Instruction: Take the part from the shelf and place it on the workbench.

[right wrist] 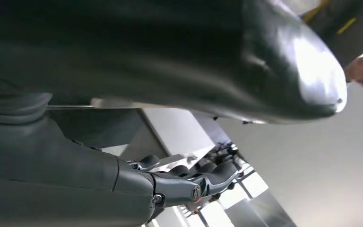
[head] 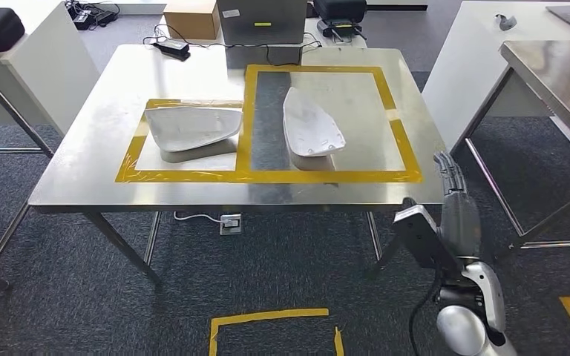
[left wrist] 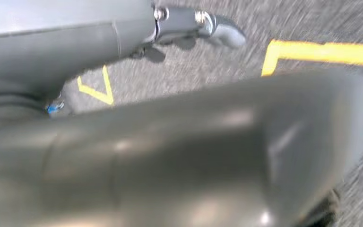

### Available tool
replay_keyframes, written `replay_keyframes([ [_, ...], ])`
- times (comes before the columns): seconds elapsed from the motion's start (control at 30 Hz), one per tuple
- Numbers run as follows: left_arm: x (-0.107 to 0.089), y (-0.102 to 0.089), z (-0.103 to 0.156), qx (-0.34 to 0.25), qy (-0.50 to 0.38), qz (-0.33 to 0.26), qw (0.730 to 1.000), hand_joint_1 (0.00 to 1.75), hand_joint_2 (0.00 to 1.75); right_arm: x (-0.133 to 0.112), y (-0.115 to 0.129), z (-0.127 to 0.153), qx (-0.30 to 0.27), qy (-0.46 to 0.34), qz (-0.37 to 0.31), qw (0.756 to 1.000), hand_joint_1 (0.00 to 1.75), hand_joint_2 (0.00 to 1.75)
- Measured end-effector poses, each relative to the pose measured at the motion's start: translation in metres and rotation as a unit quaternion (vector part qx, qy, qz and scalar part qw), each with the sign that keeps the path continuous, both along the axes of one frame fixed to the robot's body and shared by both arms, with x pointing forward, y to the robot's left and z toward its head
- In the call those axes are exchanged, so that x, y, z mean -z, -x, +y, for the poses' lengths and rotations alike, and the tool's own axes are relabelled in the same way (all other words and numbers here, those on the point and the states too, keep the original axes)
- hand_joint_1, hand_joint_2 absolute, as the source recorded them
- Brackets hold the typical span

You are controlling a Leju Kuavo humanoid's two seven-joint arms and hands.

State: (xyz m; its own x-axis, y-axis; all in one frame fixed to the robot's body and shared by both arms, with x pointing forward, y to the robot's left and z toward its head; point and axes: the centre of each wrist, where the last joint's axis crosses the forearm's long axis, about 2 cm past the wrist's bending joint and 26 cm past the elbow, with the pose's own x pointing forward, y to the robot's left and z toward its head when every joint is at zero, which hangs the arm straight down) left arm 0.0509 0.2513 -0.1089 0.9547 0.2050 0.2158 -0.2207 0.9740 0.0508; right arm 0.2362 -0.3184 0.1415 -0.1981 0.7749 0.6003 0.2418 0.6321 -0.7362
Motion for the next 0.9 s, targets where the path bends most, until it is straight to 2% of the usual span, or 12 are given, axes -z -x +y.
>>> replay_keyframes([
  [0.23,0.000,0.000,-0.001,0.008,0.001,0.010,1.000,0.00,0.00,0.071,0.036,-0.045,0.095,-0.003,0.094,0.991,0.00,0.00],
  [0.5,0.000,0.001,0.002,0.011,-0.001,0.013,1.000,0.00,0.00,0.106,0.057,-0.054,0.153,-0.038,0.171,0.973,0.00,0.00],
  [0.63,0.000,0.001,0.005,0.016,-0.006,0.010,1.000,0.00,0.00,0.146,0.074,-0.072,0.200,-0.065,0.248,0.946,0.00,0.00],
  [0.7,0.000,-0.001,0.006,0.020,-0.009,0.001,1.000,0.00,0.00,0.174,0.091,-0.084,0.217,-0.096,0.327,0.915,0.00,0.00],
  [0.77,0.000,0.000,0.006,0.023,-0.012,-0.007,1.000,0.00,0.00,0.201,0.116,-0.089,0.230,-0.150,0.426,0.862,0.00,0.00],
  [0.83,0.001,0.002,0.007,0.026,-0.014,-0.011,1.000,0.00,0.00,0.221,0.145,-0.084,0.254,-0.210,0.530,0.782,0.00,0.00],
  [0.9,0.001,0.003,0.008,0.025,-0.016,-0.013,0.999,0.00,0.00,0.235,0.173,-0.073,0.293,-0.267,0.604,0.692,0.00,0.00],
])
